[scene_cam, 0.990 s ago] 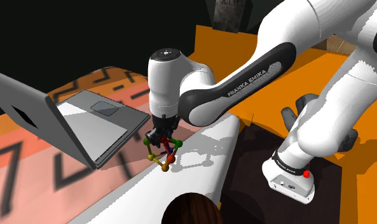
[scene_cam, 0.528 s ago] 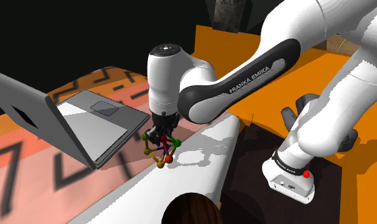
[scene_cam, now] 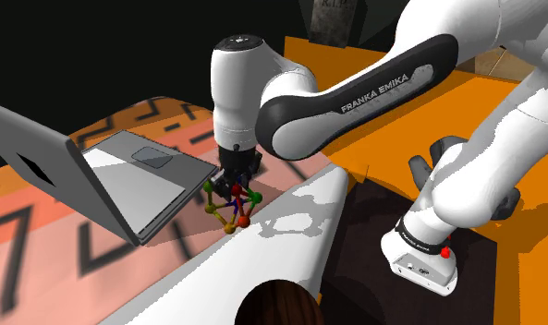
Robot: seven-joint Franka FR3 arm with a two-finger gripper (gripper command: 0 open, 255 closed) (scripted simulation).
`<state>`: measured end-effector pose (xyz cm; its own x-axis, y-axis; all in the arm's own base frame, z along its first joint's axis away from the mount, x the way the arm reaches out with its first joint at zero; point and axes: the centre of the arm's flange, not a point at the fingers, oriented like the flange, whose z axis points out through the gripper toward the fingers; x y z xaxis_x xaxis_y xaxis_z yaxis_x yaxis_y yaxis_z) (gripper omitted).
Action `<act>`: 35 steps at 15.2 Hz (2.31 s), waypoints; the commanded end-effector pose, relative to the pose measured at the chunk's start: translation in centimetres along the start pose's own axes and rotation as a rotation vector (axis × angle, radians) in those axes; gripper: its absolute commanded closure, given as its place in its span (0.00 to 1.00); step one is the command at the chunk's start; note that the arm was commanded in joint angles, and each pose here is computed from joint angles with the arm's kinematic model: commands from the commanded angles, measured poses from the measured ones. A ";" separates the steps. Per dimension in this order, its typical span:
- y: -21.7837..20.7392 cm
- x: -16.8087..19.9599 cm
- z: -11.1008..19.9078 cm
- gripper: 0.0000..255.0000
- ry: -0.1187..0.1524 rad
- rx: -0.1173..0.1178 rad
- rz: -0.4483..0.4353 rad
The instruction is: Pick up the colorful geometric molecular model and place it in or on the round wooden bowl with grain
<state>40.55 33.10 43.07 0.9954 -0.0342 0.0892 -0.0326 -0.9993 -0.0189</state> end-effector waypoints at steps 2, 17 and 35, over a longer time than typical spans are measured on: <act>0.0 0.2 -1.5 1.00 0.000 0.000 0.000; -2.9 -5.2 -8.3 1.00 0.000 0.000 0.000; -12.1 -24.5 -13.1 1.00 0.000 0.000 0.000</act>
<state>15.83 45.62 54.26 0.9954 -0.0330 0.0894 -0.0315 -0.9993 -0.0186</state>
